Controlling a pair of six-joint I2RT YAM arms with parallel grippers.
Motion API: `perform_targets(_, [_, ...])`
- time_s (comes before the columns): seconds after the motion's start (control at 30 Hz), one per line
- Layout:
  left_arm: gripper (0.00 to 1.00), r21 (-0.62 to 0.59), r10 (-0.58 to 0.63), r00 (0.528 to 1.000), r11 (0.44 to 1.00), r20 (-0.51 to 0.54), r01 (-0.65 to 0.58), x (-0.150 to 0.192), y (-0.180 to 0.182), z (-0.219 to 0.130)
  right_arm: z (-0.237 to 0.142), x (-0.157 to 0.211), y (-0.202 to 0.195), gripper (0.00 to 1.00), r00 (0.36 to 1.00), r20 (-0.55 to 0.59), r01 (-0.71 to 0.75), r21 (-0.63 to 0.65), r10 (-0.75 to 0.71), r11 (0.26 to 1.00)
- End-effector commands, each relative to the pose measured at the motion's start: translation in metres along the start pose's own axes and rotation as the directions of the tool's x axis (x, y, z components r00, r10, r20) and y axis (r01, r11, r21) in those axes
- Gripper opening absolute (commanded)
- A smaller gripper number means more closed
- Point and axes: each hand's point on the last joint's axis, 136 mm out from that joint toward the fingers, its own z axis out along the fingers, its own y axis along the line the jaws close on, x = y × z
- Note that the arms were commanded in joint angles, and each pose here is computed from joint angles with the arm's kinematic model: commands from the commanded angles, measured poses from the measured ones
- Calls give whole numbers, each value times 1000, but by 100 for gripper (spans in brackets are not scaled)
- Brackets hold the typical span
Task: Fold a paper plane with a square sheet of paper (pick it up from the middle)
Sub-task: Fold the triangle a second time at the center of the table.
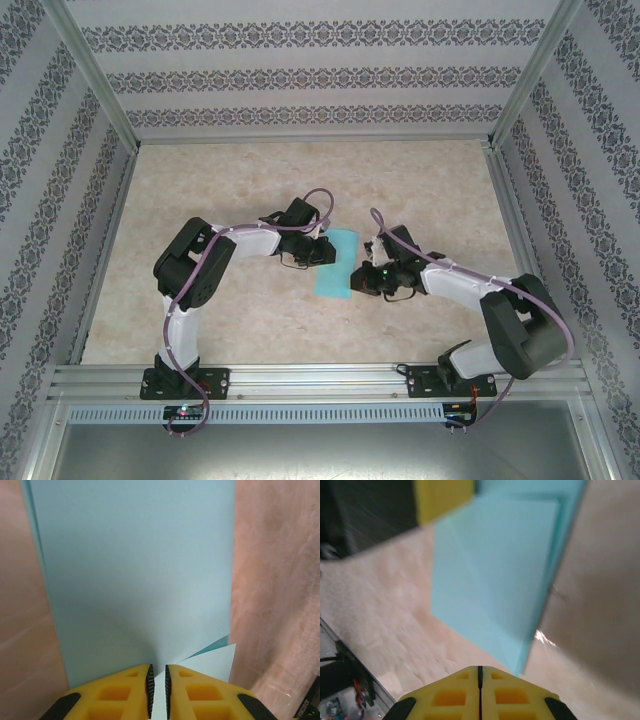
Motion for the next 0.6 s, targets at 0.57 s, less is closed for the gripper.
perform_targets(0.57, [20, -142, -32, 999, 989, -41, 26, 18, 53, 14, 23, -51, -43, 7, 999, 9, -39, 103, 38, 994])
